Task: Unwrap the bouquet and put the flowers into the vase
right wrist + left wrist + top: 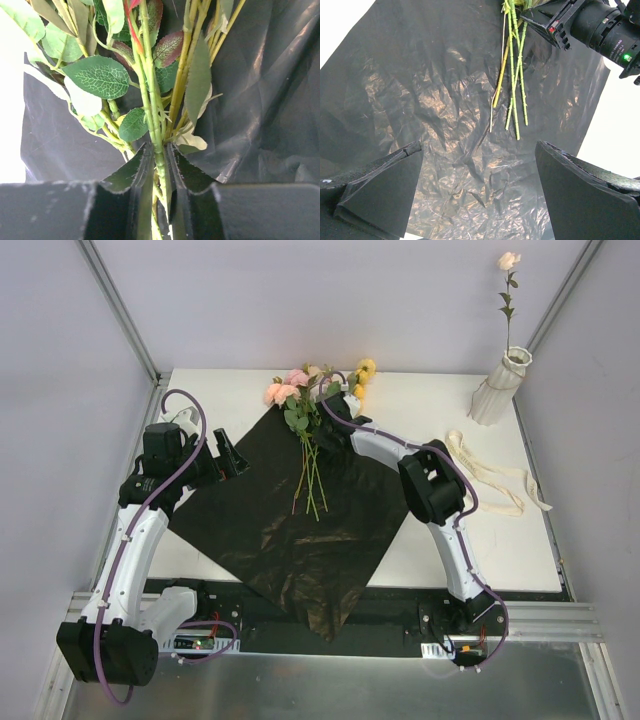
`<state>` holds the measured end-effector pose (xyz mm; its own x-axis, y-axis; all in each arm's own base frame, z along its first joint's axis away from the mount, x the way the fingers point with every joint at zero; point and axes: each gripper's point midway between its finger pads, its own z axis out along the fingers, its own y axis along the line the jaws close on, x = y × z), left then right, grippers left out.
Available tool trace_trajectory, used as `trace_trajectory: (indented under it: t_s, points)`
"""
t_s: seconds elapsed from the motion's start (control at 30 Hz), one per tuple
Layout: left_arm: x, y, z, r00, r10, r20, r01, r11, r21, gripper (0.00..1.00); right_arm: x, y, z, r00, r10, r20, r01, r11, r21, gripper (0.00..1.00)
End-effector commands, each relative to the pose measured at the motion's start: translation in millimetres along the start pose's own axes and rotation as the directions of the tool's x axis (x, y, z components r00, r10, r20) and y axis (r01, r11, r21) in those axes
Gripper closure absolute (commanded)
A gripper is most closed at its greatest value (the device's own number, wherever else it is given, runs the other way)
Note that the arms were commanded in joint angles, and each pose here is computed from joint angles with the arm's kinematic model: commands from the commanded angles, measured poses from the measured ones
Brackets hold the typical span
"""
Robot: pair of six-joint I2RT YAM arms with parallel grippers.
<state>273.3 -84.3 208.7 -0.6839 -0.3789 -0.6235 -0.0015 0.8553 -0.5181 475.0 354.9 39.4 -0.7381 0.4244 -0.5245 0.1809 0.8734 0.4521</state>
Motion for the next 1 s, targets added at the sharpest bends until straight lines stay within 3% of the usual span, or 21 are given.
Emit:
trace_trajectory:
  t_s: [0.0,0.2,0.6,0.97]
  points:
    - [-13.3,-5.8,-6.3,0.998,0.036,0.058,-0.037,0.999,0.019,0.01,-4.9,5.1,1.3,1.0,0.003,0.014,-0.003,1.0,-0.001,0.84]
    - [-12.6,-5.6,-6.0,0.998,0.037,0.056,-0.038,0.999,0.018,0.01,-19.6,15.8,-13.2,0.998,0.011,0.056,-0.009,0.999,-0.045,1.0]
    - [-11.8,-6.3,-5.4,0.998,0.037,0.051,-0.039,0.999,0.023,0.01,-74.7,53.8,-86.0,0.97,0.056,0.238,0.004,0.97,-0.243,1.0]
    - [-11.9,-6.5,-5.8,0.998,0.04,0.053,-0.041,0.999,0.024,0.01,-92.1,65.5,-123.1,0.892,-0.108,0.439,0.236,0.94,-0.248,1.0]
